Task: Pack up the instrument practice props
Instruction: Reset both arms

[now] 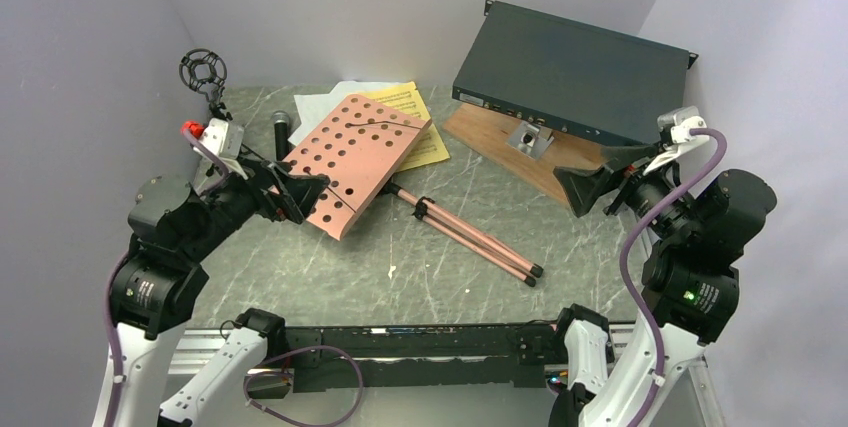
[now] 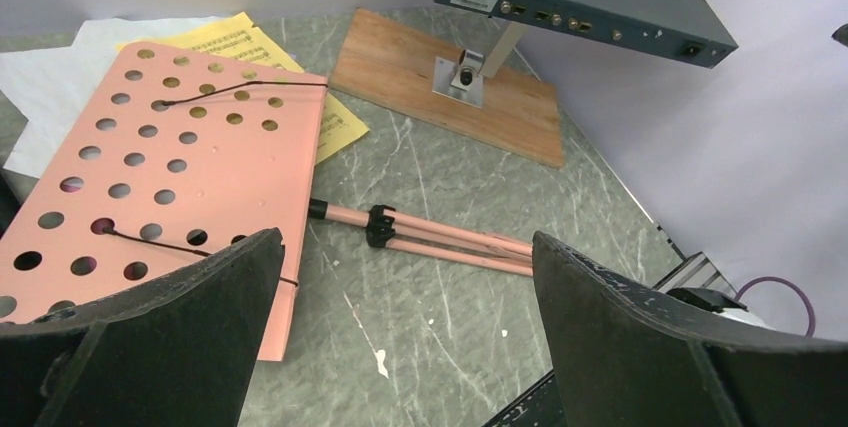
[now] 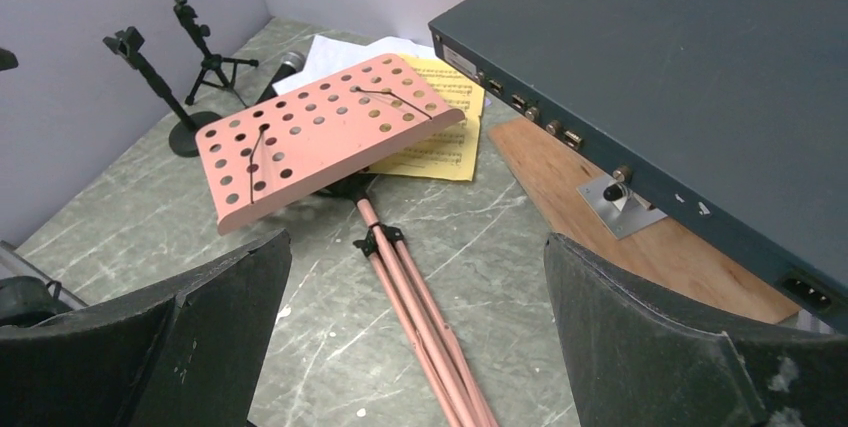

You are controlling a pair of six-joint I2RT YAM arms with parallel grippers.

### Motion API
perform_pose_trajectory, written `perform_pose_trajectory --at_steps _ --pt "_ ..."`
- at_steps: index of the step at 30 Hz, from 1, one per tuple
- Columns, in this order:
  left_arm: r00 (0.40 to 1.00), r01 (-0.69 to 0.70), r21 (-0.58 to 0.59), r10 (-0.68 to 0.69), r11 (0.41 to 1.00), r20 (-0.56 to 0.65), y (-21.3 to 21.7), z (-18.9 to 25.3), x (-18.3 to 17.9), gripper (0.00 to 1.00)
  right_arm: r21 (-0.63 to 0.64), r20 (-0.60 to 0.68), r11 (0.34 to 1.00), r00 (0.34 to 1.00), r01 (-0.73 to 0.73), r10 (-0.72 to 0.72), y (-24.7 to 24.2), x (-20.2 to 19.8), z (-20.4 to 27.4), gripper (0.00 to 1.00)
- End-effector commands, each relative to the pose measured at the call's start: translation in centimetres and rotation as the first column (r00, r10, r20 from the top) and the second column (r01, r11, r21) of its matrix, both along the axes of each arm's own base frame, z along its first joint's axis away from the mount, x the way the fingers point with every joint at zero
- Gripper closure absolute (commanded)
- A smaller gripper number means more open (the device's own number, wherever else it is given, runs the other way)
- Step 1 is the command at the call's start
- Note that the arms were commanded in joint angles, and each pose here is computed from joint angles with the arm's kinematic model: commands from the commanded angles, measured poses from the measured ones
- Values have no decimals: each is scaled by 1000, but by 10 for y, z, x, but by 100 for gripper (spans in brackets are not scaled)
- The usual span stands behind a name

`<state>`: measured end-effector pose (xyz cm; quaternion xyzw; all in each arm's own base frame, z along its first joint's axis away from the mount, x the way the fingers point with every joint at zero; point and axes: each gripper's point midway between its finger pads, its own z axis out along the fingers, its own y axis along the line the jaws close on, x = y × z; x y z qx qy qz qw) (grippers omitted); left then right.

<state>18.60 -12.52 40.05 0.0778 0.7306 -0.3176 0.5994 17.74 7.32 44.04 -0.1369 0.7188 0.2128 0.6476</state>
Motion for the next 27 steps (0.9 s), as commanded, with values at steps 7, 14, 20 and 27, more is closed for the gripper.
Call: perform_pose_trajectory --at_steps 7,14,20,27 --pt "997 13 81 -20 997 76 1 4 5 1 1 45 1000 999 -10 10 0 2 16 0" --pt "997 14 92 -21 996 71 1 -2 6 1 17 34 999 999 -28 28 0 5 9 0" --pt "997 27 89 -33 996 74 -2 -7 9 1 38 21 999 999 -34 33 0 7 3 0" --pt "995 56 70 -62 996 78 -8 -14 10 1 59 10 997 999 -42 41 0 8 -2 0"
